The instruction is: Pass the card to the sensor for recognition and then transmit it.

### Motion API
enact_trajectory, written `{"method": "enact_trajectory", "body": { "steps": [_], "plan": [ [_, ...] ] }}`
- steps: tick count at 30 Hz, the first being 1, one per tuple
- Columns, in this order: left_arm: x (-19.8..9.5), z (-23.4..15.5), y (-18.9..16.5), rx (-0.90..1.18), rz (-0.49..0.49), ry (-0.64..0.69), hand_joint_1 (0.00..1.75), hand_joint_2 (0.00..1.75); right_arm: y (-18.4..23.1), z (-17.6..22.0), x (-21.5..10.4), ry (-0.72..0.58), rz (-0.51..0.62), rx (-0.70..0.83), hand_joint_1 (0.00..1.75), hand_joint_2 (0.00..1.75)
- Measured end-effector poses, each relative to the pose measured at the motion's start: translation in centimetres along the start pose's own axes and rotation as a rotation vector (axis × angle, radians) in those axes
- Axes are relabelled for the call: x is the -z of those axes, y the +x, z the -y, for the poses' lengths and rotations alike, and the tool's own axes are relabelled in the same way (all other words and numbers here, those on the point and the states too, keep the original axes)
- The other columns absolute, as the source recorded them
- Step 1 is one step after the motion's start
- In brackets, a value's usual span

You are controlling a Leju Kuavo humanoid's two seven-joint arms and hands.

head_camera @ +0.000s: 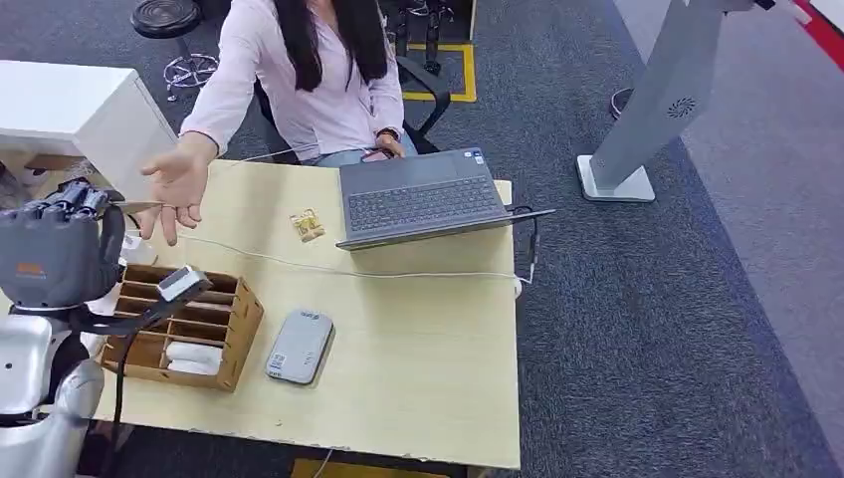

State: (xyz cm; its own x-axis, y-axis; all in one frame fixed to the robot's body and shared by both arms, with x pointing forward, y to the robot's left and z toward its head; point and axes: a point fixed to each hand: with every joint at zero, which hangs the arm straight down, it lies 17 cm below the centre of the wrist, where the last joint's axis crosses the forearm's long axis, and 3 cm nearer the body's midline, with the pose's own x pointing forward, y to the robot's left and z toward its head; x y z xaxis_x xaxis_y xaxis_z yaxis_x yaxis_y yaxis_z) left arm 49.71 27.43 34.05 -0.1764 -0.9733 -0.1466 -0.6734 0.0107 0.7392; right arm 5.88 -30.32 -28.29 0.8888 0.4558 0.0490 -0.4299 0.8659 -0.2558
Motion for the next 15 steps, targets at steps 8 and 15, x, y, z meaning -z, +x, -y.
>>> {"method": "enact_trajectory", "body": {
  "steps": [8,15],
  "plan": [
    [10.2,3.1,-5.7,0.14,-0.012,-0.051,1.75,1.75,0.7,0.7,0.1,-0.002,0.022,-0.025,0.0,1.75],
    [11.3,4.9,-7.6,0.128,-0.046,-0.093,1.75,1.75,0.7,0.8,0.1,-0.005,0.022,-0.033,0.0,1.75]
  ]
}}
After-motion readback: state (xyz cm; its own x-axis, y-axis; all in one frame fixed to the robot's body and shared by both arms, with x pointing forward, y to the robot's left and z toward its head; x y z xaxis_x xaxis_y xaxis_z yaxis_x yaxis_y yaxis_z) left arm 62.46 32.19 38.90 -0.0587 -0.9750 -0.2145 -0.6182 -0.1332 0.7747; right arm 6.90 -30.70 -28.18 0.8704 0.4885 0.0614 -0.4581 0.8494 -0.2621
